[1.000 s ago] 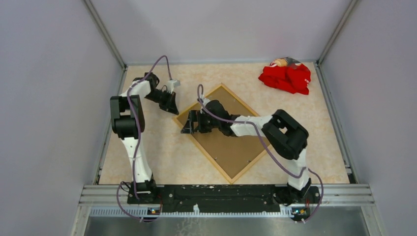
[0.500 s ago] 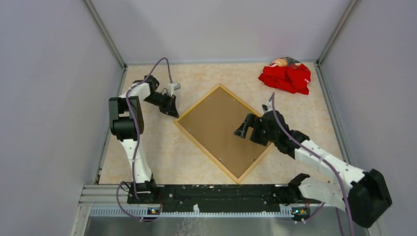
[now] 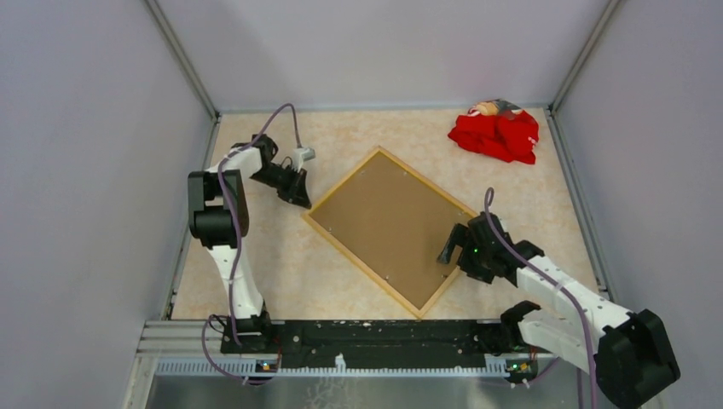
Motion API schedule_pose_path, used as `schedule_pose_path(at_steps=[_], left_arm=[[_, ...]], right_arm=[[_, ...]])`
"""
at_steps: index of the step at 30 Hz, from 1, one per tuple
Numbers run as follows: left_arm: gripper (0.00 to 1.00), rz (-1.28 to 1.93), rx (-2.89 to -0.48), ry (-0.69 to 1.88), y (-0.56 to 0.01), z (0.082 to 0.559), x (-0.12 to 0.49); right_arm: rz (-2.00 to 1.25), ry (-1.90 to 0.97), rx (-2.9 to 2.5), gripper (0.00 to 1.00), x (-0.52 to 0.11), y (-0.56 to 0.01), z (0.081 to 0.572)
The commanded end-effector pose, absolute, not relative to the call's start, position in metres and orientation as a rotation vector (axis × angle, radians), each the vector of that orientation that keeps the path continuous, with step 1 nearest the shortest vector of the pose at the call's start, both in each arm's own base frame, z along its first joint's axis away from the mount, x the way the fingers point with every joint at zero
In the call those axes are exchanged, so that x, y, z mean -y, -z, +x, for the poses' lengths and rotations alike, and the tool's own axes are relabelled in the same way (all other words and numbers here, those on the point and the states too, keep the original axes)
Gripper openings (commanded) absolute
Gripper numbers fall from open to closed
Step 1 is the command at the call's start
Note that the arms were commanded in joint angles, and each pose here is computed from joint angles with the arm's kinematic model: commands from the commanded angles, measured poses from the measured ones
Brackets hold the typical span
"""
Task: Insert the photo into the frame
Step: Adjust the photo frame at the center of the board.
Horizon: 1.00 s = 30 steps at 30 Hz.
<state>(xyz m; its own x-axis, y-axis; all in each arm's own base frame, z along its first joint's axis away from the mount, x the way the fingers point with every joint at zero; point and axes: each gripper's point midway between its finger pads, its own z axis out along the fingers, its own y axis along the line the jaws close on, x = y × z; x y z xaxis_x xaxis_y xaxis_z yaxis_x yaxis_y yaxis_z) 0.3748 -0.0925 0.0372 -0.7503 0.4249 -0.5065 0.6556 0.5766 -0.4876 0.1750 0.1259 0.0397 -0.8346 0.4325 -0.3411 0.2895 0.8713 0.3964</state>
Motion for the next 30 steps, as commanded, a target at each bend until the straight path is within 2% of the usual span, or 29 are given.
schedule_pose_path(at_steps=[1, 10, 15, 19, 21, 25, 30], left_arm=[[0.13, 0.997, -2.579, 0.93, -0.014, 0.34, 0.096], [0.12, 1.274, -2.581, 0.954, -0.014, 0.273, 0.134], [0.15, 1.456, -2.519, 1.048, -0.025, 0.231, 0.136], [0.2, 1.542, -2.445, 1.118, -0.039, 0.214, 0.135], [0.24, 1.534, -2.421, 1.101, -0.046, 0.223, 0.135], [0.42, 1.346, -2.423, 1.036, -0.061, 0.28, 0.126], [0.44, 0.978, -2.499, 1.02, -0.06, 0.366, 0.115]], right_arm=[[0.498, -0.459, -2.482, 0.99, -0.128, -0.054, 0.218], [0.406, -0.361, -2.478, 0.99, -0.129, -0.069, 0.293], [0.361, -0.393, -2.518, 0.99, -0.137, -0.063, 0.31], [0.348, -0.345, -2.521, 0.99, -0.128, -0.066, 0.321], [0.357, -0.332, -2.504, 0.99, -0.12, -0.073, 0.328], [0.351, -0.302, -2.463, 0.99, -0.109, -0.092, 0.34], [0.29, -0.33, -2.411, 0.99, -0.114, -0.113, 0.351]])
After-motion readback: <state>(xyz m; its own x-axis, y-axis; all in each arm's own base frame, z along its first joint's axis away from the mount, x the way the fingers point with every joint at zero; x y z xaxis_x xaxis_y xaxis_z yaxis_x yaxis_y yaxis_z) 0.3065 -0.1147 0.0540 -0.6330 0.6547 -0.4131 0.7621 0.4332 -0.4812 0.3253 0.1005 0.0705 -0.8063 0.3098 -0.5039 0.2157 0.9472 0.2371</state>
